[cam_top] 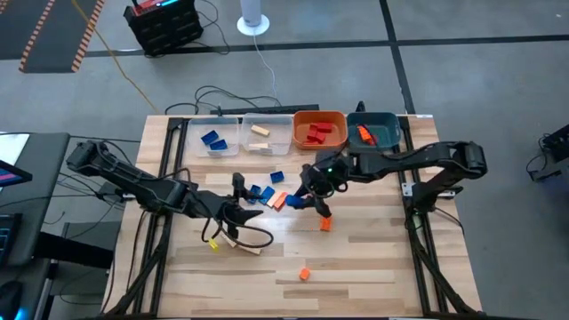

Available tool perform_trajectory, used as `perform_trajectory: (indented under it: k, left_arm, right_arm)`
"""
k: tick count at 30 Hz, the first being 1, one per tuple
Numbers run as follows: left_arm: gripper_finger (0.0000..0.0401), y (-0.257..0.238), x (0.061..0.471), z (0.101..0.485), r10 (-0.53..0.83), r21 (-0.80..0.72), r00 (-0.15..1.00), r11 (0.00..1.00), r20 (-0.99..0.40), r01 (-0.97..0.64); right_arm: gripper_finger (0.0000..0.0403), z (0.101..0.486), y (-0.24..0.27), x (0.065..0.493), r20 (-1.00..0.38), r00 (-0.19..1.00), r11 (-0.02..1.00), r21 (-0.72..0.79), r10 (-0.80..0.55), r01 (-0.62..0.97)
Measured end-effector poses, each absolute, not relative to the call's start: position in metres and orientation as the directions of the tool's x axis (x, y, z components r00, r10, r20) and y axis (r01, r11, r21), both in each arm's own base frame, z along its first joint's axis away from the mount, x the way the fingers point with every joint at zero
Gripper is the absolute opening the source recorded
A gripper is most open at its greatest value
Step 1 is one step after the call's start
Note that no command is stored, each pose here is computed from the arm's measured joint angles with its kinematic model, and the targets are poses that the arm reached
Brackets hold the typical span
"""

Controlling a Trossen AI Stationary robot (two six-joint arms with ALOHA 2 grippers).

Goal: Sort blocks
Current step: Put the blue game piece into the left transparent bin

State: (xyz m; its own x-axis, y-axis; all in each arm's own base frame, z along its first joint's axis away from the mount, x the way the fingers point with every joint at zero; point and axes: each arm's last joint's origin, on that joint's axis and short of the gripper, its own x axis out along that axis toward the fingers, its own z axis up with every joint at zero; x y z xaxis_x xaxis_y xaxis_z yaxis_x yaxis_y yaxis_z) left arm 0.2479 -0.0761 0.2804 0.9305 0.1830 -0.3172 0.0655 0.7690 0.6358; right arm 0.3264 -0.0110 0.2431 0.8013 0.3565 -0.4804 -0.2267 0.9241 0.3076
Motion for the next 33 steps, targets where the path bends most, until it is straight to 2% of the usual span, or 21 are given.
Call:
perform_trajectory:
  k: [5, 14, 24, 27, 31, 33]
  left_arm:
    - [0.0208, -0.081, 0.267, 0.267, 0.184, 0.663, 0.921, 0.742, -0.342, 0.098]
    - [0.0209, -0.09, 0.289, 0.254, 0.153, 0.671, 0.91, 0.724, -0.385, 0.162]
    - [0.0204, -0.086, 0.295, 0.247, 0.154, 0.649, 0.901, 0.743, -0.406, 0.165]
    - [0.0175, -0.085, 0.295, 0.248, 0.156, 0.659, 0.902, 0.734, -0.402, 0.166]
    - [0.0094, -0.085, 0.296, 0.249, 0.157, 0.68, 0.907, 0.714, -0.392, 0.17]
    - [0.0081, -0.085, 0.296, 0.25, 0.155, 0.68, 0.912, 0.715, -0.379, 0.162]
  right_arm:
    - [0.0174, 0.248, -0.002, 0.351, -0.477, 0.766, 0.89, 0.364, 0.43, -0.273]
    - [0.0179, 0.239, -0.001, 0.386, -0.54, 0.71, 0.88, 0.398, 0.453, -0.258]
    - [0.018, 0.248, 0.001, 0.397, -0.511, 0.699, 0.857, 0.41, 0.5, -0.313]
    - [0.018, 0.249, 0.003, 0.397, -0.508, 0.697, 0.854, 0.412, 0.505, -0.318]
    - [0.0187, 0.249, 0.005, 0.397, -0.509, 0.694, 0.851, 0.413, 0.51, -0.323]
    - [0.0195, 0.249, 0.005, 0.397, -0.506, 0.691, 0.848, 0.418, 0.516, -0.327]
